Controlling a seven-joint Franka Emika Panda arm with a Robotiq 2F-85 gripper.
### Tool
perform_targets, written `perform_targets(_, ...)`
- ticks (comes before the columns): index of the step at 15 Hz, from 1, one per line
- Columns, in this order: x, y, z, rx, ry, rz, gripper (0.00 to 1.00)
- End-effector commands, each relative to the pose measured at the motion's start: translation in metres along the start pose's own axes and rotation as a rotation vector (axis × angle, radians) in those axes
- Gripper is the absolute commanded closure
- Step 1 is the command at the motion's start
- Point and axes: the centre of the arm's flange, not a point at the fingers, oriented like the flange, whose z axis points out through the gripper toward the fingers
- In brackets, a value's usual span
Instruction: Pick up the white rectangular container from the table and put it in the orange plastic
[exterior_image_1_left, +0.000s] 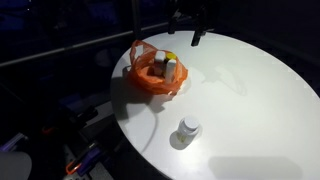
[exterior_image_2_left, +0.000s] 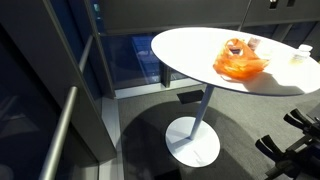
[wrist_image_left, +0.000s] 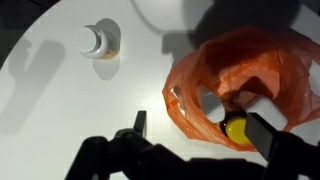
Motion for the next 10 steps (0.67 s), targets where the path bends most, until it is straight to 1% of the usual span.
perform_targets(1,-0.036,0.011,-0.034,0.018,0.094,0.129,0.00)
perform_targets(4,-0.058,0.020,-0.059,0.005,0.158,0.193,0.00)
perform_targets(6,-0.070,0.024,-0.071,0.003,0.186,0.222,0.00)
perform_targets(8,-0.078,0.028,-0.077,0.011,0.194,0.234,0.00)
perform_targets(10,-0.084,0.028,-0.076,0.025,0.193,0.204,0.00)
